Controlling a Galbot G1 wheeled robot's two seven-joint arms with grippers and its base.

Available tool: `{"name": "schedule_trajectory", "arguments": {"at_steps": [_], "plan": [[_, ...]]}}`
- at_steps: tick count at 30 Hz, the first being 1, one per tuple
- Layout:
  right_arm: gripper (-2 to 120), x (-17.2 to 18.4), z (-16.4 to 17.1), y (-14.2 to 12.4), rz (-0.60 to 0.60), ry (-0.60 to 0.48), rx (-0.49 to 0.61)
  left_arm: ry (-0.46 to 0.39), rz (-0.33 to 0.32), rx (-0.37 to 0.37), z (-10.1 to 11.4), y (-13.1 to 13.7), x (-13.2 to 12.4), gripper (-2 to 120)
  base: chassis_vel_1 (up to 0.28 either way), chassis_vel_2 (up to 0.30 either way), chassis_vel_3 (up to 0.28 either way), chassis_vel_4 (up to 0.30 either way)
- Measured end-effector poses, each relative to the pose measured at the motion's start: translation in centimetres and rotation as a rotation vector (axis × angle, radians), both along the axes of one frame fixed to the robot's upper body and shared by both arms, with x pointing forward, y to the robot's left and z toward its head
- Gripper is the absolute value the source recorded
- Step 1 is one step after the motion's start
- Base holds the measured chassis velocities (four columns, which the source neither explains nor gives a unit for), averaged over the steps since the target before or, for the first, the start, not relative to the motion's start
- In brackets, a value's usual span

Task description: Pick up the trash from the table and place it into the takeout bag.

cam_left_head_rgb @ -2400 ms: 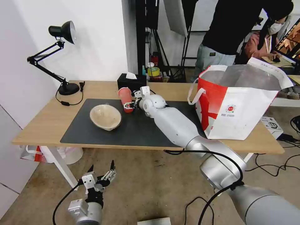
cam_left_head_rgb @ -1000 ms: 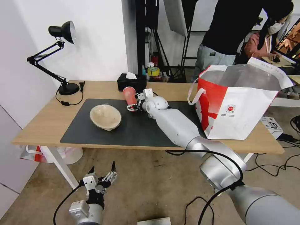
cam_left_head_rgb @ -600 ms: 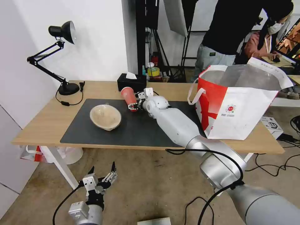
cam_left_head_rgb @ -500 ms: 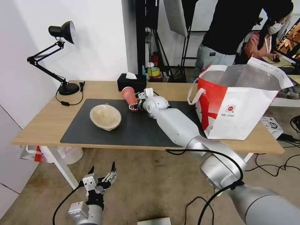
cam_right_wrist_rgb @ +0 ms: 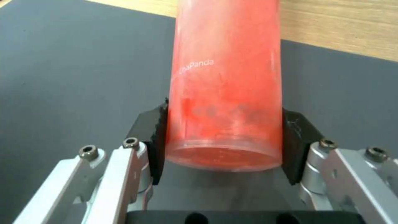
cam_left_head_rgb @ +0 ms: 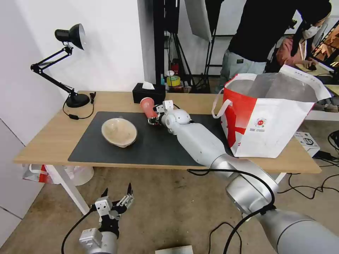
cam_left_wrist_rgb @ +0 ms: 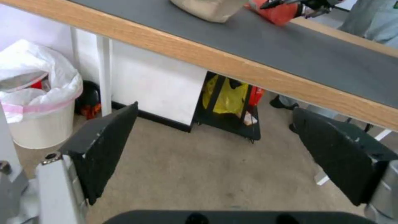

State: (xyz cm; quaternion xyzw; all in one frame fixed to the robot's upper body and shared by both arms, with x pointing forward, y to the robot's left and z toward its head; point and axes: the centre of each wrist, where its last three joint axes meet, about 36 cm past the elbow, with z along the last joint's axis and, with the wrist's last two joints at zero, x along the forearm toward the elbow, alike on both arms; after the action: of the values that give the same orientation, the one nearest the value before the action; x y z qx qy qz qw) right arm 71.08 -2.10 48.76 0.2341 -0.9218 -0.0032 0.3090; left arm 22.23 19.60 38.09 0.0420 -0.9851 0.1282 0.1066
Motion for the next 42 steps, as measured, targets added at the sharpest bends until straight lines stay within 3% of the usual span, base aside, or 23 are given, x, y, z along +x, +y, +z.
{"name": "schedule_trajectory", "arguments": {"at_steps": [23,42], "plan": [[50,-1.9,3.7,2.8,0.038,-0.029,0.018,-0.014,0.014,0.013,0.4,1.5,0.3,100,0.0,0.0,0.0,0.0],[50,-7.5,11.2,6.6,0.128,-0.142,0.108,-0.028,0.025,0.024,1.2,2.3,0.2,100,0.0,0.0,0.0,0.0]]}}
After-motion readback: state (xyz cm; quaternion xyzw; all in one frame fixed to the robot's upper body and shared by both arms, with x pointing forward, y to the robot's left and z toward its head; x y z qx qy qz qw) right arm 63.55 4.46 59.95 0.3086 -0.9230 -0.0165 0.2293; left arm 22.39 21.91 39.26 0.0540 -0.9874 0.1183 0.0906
